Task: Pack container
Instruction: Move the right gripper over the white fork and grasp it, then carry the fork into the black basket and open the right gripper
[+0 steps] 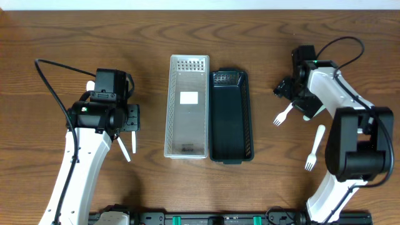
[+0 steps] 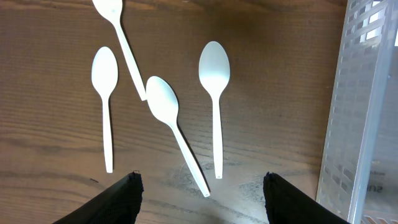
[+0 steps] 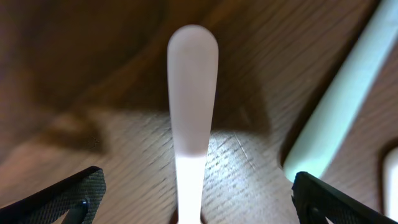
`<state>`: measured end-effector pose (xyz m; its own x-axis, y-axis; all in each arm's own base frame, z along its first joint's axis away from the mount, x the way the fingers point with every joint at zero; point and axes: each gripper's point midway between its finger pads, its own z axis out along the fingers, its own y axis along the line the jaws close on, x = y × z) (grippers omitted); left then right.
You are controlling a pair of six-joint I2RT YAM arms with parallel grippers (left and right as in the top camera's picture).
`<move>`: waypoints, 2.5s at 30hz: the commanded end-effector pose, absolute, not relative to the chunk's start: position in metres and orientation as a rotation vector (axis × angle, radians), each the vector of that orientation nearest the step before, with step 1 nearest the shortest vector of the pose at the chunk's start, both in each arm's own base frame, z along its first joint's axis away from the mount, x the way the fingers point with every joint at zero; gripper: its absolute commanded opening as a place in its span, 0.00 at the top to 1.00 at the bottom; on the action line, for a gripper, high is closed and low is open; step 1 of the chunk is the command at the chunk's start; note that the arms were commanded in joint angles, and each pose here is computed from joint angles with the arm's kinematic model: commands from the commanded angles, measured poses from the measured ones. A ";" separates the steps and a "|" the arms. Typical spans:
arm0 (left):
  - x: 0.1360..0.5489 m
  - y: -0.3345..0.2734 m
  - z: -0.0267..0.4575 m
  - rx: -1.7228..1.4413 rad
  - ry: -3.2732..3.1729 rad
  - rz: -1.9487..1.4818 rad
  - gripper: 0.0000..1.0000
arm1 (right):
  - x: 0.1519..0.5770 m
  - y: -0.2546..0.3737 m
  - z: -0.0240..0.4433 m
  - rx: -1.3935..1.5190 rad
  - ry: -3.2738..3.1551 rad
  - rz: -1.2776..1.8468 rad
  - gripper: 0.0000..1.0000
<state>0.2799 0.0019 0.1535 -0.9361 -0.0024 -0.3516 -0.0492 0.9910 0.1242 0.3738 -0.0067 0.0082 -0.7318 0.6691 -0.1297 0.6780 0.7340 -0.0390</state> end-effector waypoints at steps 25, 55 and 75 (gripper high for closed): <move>0.282 0.004 0.156 -0.039 2.773 0.198 0.35 | 0.355 0.009 -0.022 1.049 2.988 -0.092 0.17; 0.281 0.004 0.156 -0.039 2.777 0.199 0.35 | 0.354 0.009 -0.022 1.049 2.989 -0.093 0.79; 0.281 0.004 0.156 -0.039 2.777 0.199 0.35 | 0.403 0.026 0.062 0.635 2.917 -0.050 0.99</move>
